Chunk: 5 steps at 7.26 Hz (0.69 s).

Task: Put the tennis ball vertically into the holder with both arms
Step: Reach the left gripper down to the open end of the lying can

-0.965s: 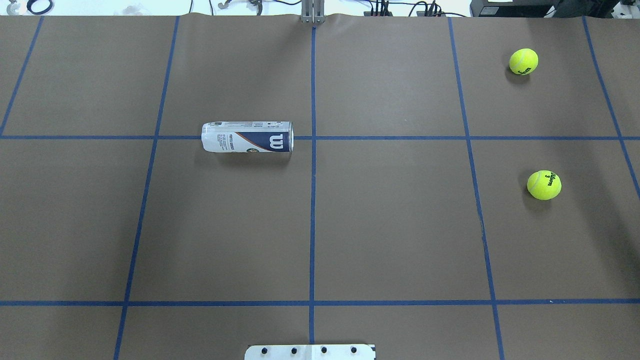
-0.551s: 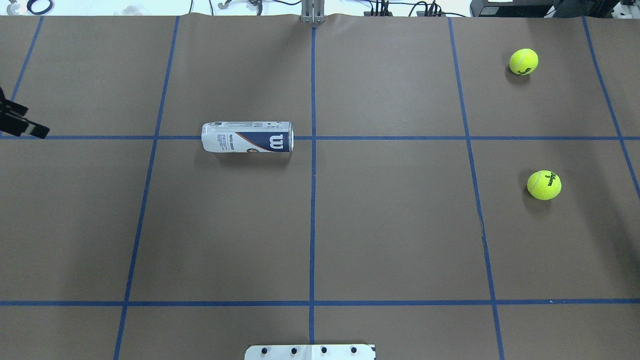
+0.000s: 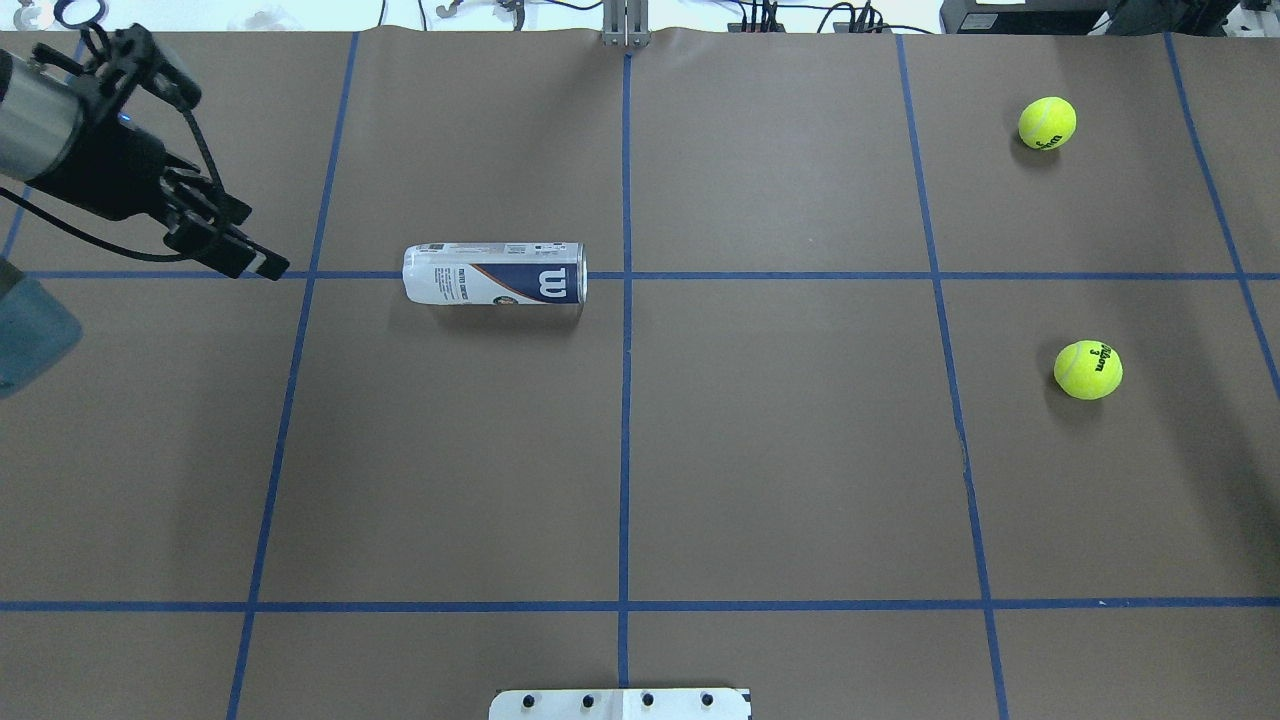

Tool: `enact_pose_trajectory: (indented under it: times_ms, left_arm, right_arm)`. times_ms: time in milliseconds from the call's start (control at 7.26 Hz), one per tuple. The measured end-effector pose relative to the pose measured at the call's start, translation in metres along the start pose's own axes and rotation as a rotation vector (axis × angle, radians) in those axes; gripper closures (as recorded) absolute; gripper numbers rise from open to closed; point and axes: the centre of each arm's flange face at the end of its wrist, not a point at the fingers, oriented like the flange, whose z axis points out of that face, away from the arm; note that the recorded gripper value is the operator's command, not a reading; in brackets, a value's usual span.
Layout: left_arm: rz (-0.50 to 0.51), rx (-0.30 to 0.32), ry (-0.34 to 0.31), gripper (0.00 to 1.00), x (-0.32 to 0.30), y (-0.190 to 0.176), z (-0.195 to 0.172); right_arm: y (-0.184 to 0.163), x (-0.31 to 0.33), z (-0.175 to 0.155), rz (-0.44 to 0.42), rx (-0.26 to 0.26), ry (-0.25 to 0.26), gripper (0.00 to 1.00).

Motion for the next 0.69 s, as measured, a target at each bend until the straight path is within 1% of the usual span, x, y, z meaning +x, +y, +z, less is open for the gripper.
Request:
enact_pose_trajectory:
  times_ms: [138, 413, 551, 689]
  left_arm:
    - [0.048, 0.006, 0.017, 0.02, 0.025, -0.022, 0.018]
    - [0.134, 0.002, 0.02, 0.02, 0.066, -0.059, 0.054]
    - [0.194, -0.015, 0.017, 0.02, 0.084, -0.082, 0.074]
    - [0.248, -0.046, 0.004, 0.03, 0.101, -0.112, 0.093]
  right_arm:
    - [0.0, -0.001, -0.001, -0.004, 0.001, 0.0, 0.01]
    - [0.0, -0.005, 0.0, -0.011, 0.0, -0.019, 0.01]
    - [0.0, -0.007, 0.0, -0.014, -0.001, -0.03, 0.01]
    - [0.0, -0.01, 0.002, -0.021, -0.003, -0.036, 0.01]
